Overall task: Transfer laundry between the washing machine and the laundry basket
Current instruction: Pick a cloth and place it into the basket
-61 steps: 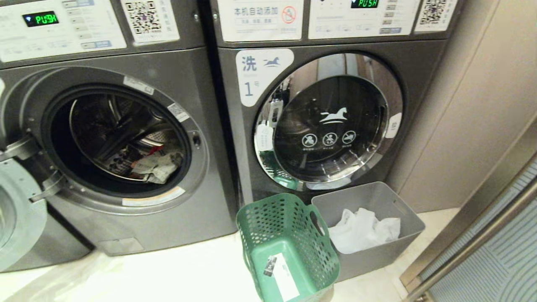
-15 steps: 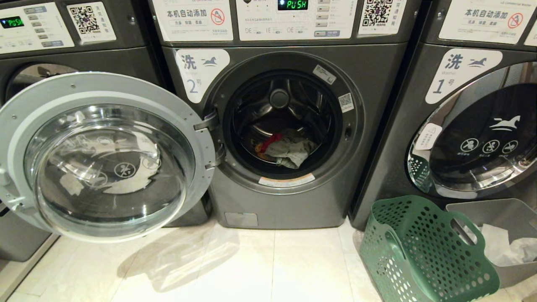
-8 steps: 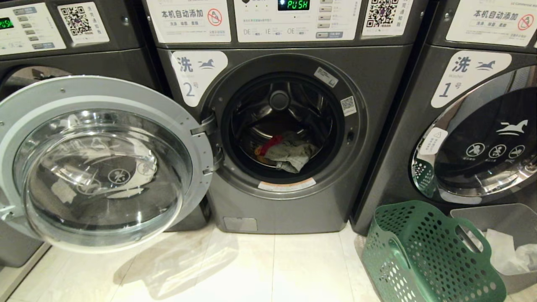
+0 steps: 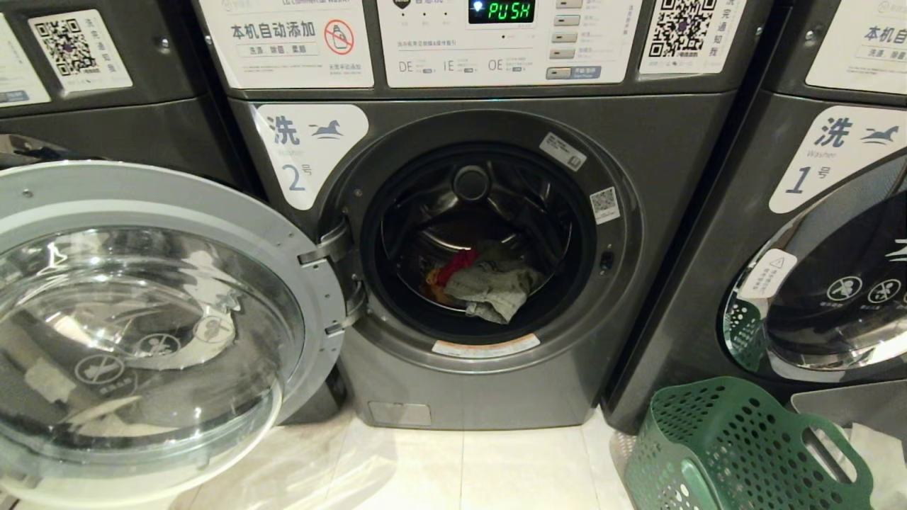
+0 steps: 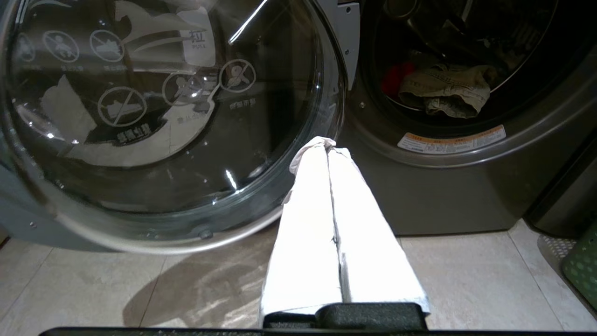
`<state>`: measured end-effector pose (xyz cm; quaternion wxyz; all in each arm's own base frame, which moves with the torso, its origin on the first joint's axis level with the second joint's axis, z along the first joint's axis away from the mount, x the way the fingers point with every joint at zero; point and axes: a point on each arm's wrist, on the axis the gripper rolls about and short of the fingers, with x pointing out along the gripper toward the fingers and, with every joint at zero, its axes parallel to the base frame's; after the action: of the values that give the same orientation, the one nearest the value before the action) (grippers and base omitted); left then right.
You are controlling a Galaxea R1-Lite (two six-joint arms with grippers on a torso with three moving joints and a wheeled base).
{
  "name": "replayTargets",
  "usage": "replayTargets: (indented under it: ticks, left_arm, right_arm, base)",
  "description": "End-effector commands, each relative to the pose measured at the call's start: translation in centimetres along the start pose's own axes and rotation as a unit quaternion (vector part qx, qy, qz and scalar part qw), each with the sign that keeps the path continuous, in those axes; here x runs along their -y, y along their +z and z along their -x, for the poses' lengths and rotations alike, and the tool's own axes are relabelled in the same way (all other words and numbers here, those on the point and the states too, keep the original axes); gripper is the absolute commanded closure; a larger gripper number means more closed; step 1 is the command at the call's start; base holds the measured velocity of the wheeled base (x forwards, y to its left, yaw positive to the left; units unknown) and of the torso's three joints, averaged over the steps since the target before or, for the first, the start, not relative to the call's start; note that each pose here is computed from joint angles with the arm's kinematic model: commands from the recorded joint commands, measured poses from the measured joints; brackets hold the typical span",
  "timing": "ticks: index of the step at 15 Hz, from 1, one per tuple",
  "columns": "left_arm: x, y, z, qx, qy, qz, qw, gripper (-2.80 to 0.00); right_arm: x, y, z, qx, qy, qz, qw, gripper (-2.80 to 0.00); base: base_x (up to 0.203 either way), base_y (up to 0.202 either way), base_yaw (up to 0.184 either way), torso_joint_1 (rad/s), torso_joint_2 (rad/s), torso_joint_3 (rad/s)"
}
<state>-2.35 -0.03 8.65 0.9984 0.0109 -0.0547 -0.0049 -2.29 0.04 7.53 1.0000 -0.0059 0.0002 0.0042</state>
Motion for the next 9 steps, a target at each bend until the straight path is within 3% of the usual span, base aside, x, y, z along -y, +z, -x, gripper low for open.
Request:
replayTargets:
  ticks: [1, 4, 9]
  left_arm:
    - [0.02, -1.08, -0.21, -0.018, 0.0, 0.0, 0.9998, 0.0]
    - [0.02, -1.08, -0.21, -0.018, 0.0, 0.0, 0.9998, 0.0]
    - [0.02, -1.08, -0.21, -0.018, 0.0, 0.0, 0.9998, 0.0]
  right_arm:
    - [0.0, 0.0, -0.01, -0.001, 0.0, 0.0, 1.0, 0.0]
    - [0.0, 0.0, -0.01, -0.001, 0.0, 0.0, 1.0, 0.0]
    - [0.0, 0.02, -0.01, 0.0, 0.0, 0.001, 1.0, 0.0]
  base:
    - [0.199, 0.0, 0.001, 0.0, 0.0, -0.001]
    - [0.15, 0.0, 0.0, 0.008, 0.0, 0.003]
    - [0.0, 0.0, 0.0, 0.0, 0.0, 0.0]
